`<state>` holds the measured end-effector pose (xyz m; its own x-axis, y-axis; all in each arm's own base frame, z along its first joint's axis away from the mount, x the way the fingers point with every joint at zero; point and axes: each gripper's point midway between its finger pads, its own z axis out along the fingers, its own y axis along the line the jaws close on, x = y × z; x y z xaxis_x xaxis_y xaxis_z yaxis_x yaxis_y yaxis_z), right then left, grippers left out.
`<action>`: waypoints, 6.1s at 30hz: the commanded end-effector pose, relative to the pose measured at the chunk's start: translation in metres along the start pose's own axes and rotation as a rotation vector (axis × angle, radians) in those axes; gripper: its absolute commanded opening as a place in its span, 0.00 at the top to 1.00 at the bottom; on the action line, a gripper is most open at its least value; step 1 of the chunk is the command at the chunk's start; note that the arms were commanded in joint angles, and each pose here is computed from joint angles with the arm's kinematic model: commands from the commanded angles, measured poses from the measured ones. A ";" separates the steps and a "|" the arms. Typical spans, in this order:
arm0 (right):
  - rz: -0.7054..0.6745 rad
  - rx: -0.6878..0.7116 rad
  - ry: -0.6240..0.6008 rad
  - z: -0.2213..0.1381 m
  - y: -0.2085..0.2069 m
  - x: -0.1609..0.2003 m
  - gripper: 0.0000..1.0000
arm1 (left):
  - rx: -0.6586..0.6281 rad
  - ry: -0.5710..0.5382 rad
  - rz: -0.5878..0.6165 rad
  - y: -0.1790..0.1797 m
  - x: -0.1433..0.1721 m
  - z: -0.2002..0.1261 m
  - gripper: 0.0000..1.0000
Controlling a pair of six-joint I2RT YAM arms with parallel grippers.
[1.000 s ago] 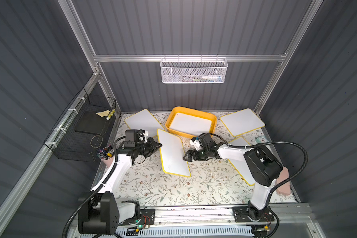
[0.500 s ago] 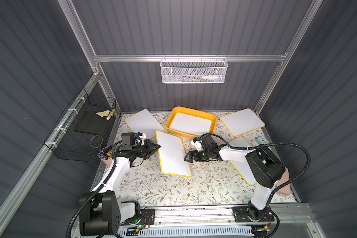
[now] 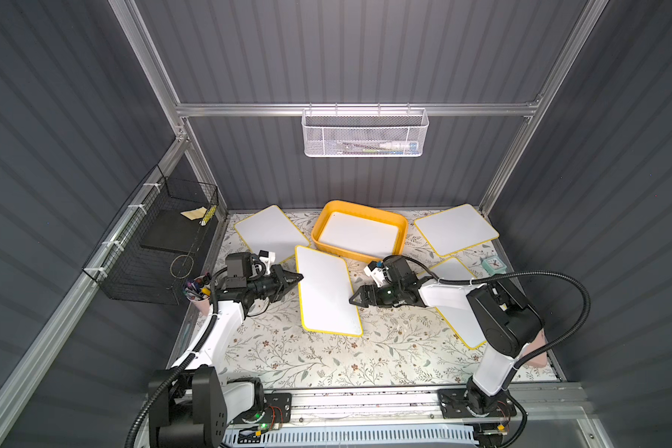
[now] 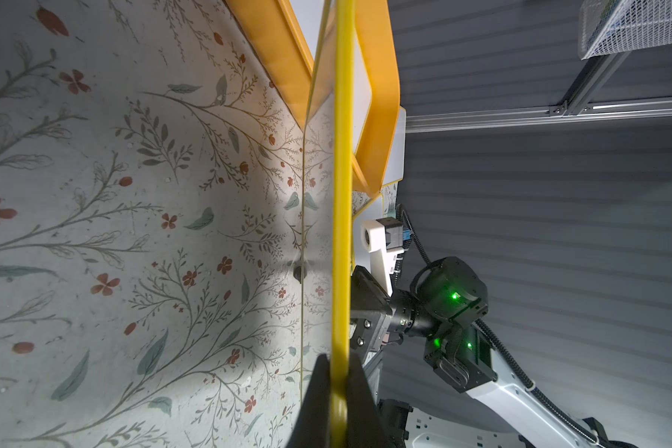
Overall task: Put the whiteboard into the storage box
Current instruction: Pick up the whiteboard at the center of the board, then place the whiteboard in the storage box.
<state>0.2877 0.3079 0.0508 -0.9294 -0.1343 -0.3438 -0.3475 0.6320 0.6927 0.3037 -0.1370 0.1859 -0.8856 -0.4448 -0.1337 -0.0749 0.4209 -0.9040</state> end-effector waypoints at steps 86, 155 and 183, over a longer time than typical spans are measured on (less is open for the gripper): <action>0.010 0.260 -0.527 -0.118 -0.038 -0.025 0.01 | 0.398 -0.713 -0.149 -0.055 -0.128 0.139 1.00; 0.070 0.277 -0.497 -0.115 -0.051 -0.023 0.01 | -0.096 -0.675 0.038 -0.097 -0.109 0.219 0.28; 0.083 0.280 -0.476 -0.111 -0.054 -0.023 0.01 | -0.455 -0.421 0.485 -0.090 -0.116 0.142 0.23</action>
<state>0.3099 0.1922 0.0851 -0.7770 0.2358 -0.5837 -0.1694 0.8147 0.5546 0.4849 -0.2592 0.2717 -0.5105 -0.4600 -0.7265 0.0660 0.8214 -0.5665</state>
